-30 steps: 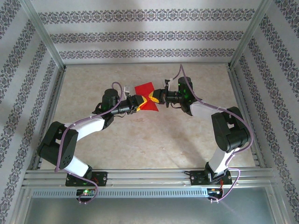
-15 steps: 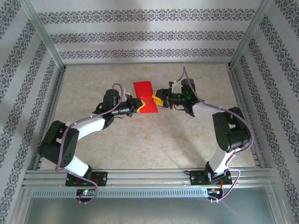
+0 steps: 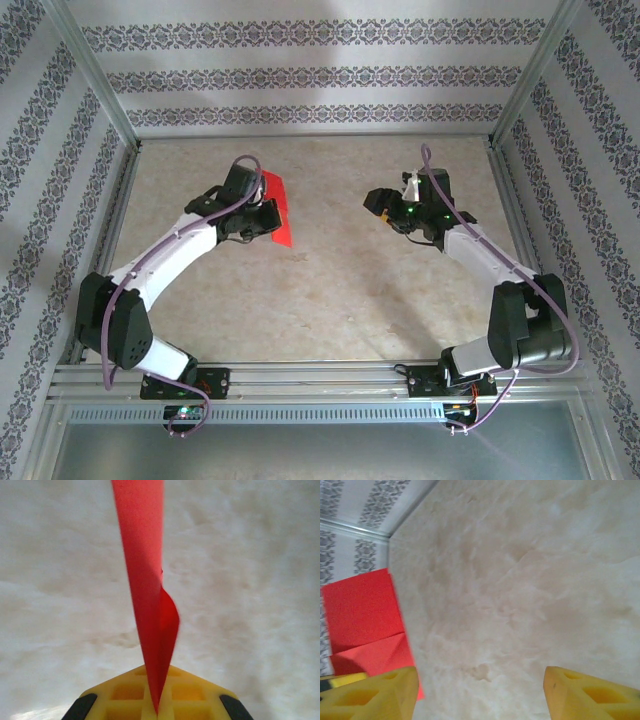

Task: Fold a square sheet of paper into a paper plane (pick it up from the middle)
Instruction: Turn over the paper at the center of the table.

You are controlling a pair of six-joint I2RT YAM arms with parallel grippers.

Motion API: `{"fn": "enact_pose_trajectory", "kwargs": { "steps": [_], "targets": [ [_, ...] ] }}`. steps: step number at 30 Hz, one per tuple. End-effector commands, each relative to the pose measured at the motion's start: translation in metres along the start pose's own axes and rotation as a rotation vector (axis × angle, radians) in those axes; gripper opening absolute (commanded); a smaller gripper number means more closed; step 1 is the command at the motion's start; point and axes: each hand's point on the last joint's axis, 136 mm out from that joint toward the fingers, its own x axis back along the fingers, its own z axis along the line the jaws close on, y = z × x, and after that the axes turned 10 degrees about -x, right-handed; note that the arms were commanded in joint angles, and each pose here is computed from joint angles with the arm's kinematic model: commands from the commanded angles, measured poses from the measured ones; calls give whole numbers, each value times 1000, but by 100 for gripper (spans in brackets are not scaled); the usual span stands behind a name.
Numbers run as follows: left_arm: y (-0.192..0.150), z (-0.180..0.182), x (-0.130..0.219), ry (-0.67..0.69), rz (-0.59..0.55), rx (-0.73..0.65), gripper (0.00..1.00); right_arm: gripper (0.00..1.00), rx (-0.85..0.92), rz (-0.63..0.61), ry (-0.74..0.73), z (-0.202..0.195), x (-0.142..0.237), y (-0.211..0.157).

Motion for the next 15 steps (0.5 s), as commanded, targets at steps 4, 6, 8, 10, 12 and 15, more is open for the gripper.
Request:
{"fn": "enact_pose_trajectory", "kwargs": {
  "steps": [4, 6, 8, 10, 12, 15],
  "targets": [
    [-25, 72, 25, 666, 233, -320, 3, 74, 74, -88, -136, -20, 13, 9],
    [-23, 73, 20, 764, 265, -383, 3, 79, 81, -110, -152, -22, 17, 10],
    [-23, 69, 11, 830, 290, -435, 3, 83, 90, -130, -164, -24, 20, 11],
    [-28, 63, -5, 851, 323, -463, 3, 86, 93, -142, -173, -27, 22, 11],
    [-33, 56, -20, 852, 345, -483, 3, 87, 96, -148, -180, -28, 23, 10],
    [-42, 48, -44, 849, 377, -490, 4, 89, 92, -155, -193, -32, 24, 10]
  ]
}}
